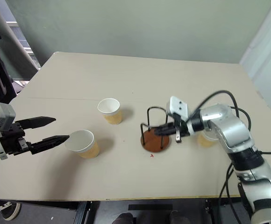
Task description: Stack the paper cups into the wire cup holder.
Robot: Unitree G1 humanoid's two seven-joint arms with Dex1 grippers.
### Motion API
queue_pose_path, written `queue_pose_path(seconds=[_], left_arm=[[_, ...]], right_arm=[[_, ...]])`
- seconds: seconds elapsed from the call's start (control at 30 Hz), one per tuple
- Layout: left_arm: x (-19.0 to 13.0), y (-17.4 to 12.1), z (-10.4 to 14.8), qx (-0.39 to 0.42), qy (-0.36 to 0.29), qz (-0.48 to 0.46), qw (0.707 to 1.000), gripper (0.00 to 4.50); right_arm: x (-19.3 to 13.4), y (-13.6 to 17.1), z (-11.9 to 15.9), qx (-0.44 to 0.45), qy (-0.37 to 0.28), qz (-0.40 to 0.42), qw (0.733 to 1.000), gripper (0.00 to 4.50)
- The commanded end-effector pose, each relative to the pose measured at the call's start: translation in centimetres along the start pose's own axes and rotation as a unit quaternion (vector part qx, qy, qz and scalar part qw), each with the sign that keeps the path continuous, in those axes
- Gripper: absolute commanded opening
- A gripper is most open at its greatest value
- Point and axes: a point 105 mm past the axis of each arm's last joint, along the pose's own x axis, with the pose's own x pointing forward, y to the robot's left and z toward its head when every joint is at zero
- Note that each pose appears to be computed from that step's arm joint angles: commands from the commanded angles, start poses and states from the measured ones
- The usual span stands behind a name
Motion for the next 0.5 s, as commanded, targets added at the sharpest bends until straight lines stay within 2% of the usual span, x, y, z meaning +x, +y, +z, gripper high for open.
queue_pose_path(seconds=[0.03, 0.1, 0.3, 0.4, 0.5], left_arm=[[0.1, -1.0, 1.7, 0.029, -0.011, -0.031, 0.999, 4.50], [0.4, -1.7, 2.4, 0.037, -0.016, -0.053, 0.998, 4.50], [2.0, -7.7, 4.2, 0.070, 0.001, -0.229, 0.971, 4.50], [2.1, -8.7, 3.9, 0.071, 0.020, -0.266, 0.961, 4.50], [2.2, -8.5, 3.1, 0.071, 0.042, -0.270, 0.959, 4.50]], right_arm=[[0.1, 2.5, 0.8, -0.054, -0.006, 0.055, 0.997, 0.04], [0.2, 3.1, 0.7, -0.067, -0.005, 0.068, 0.995, 0.04], [0.5, 3.8, 0.3, -0.104, -0.006, 0.104, 0.989, 0.04], [0.7, 3.9, 0.2, -0.119, -0.008, 0.113, 0.986, 0.04], [1.0, 3.8, 0.2, -0.128, -0.005, 0.115, 0.985, 0.04]])
